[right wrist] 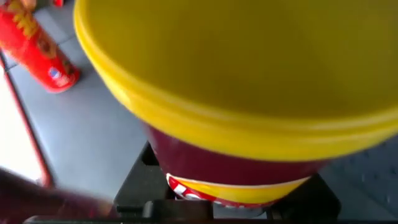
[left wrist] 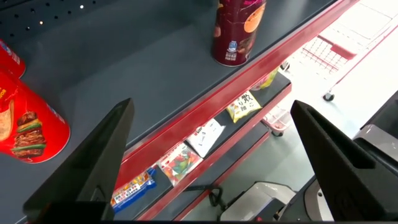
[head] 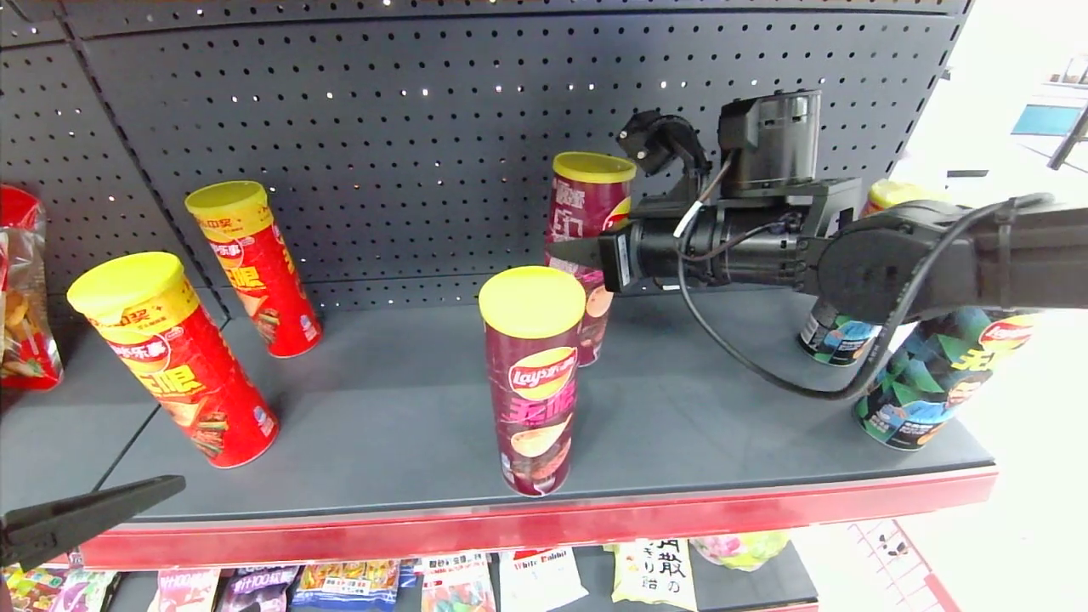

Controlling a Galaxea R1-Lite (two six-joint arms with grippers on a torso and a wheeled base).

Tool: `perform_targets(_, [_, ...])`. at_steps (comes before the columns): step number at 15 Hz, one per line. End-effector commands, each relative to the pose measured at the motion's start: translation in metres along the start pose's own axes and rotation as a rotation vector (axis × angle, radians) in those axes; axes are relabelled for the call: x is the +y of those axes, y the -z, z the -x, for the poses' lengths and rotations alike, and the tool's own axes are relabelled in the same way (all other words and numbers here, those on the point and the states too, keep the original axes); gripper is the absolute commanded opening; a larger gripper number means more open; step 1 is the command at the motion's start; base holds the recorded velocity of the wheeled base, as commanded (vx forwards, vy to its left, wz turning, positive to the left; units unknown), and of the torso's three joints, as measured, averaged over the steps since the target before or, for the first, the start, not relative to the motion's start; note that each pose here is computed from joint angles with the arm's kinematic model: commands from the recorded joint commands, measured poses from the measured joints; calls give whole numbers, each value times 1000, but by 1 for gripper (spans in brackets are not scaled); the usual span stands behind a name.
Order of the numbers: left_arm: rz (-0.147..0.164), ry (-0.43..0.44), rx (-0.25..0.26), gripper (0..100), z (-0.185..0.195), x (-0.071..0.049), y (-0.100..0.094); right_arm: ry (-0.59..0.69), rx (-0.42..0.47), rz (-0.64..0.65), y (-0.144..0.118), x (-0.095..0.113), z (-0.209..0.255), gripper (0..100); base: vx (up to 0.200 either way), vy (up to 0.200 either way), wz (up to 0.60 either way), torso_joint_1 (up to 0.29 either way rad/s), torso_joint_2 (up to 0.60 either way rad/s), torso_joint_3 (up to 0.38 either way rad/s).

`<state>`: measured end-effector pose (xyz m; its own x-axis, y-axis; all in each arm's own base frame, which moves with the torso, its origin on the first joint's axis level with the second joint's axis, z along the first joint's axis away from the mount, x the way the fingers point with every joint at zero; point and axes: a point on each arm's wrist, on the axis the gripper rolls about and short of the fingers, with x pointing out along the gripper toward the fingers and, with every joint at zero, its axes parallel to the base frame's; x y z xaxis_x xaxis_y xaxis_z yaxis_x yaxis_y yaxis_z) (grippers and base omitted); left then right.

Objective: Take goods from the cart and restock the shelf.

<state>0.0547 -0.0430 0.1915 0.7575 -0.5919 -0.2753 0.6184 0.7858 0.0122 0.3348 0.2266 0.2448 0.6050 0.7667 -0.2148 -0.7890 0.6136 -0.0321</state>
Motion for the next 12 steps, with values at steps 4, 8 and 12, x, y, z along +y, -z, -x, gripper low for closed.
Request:
perform_targets(4, [1, -1, 9, 100, -2, 0, 1, -5, 24, -4, 17, -3, -23, 0, 0, 0, 0, 0, 0, 0])
perform_targets(8, [7, -2, 8, 100, -1, 0, 1, -5, 36, -8, 22, -4, -28, 0, 0, 0, 0, 0, 0, 0])
perform_targets(12, [7, -1, 8, 100, -1, 0, 1, -3, 43, 0, 26, -6, -34, 0, 0, 0, 0, 0, 0, 0])
